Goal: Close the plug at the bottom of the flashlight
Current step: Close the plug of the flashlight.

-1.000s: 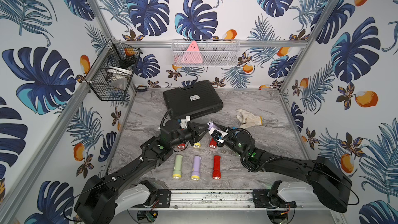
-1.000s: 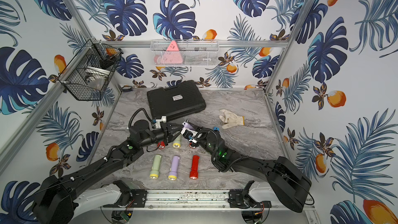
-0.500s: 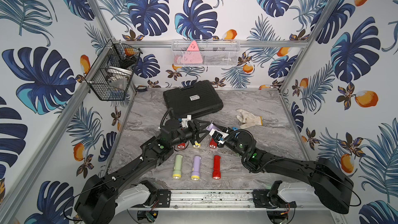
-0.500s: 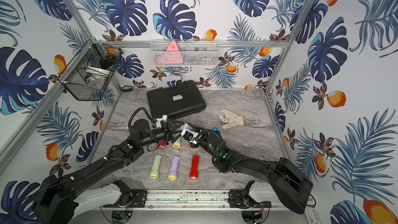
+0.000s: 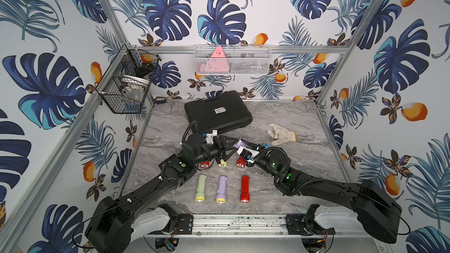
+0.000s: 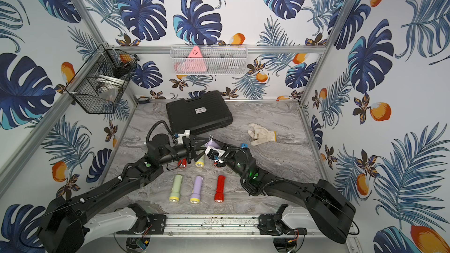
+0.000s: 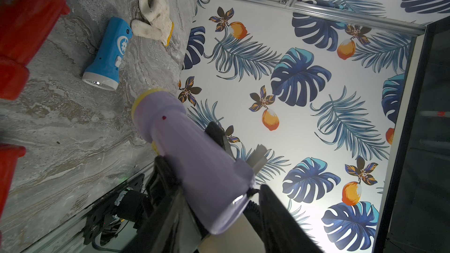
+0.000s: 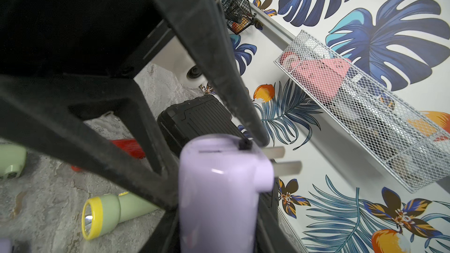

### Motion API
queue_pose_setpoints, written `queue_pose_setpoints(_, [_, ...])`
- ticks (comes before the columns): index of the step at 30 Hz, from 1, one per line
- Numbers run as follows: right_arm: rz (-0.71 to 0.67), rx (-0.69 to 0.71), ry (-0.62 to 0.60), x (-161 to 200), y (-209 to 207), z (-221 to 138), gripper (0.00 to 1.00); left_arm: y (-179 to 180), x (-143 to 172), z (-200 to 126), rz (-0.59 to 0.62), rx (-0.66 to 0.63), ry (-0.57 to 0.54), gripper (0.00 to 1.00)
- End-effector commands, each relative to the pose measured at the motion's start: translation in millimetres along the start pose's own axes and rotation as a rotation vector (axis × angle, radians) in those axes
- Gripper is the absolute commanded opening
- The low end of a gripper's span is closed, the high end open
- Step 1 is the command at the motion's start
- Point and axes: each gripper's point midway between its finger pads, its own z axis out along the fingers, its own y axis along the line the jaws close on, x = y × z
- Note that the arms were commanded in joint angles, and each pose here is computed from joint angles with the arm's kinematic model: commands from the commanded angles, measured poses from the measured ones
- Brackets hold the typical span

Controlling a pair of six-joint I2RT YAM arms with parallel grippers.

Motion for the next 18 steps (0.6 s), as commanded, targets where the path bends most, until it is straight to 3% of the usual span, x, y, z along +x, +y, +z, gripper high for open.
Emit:
queue_pose_setpoints(1, [-0.028, -0.055, -0.078, -17.4, 8.4, -0.2, 0.0, -15.9, 0.2, 0.6, 0.044, 0.056, 0.0, 0.52])
queue_pose_setpoints(14, [-0.03, -0.06, -0.085, -20.1, 8.4, 3.2, 0.0, -12.7, 1.0, 1.6, 0.042, 0.06, 0.009, 0.35])
queue_pose_setpoints(18, [-0.03, -0.052, -0.089, -21.5, 6.1, 3.2, 0.0, -15.4, 1.1, 3.2, 0.044, 0.075, 0.014, 0.24])
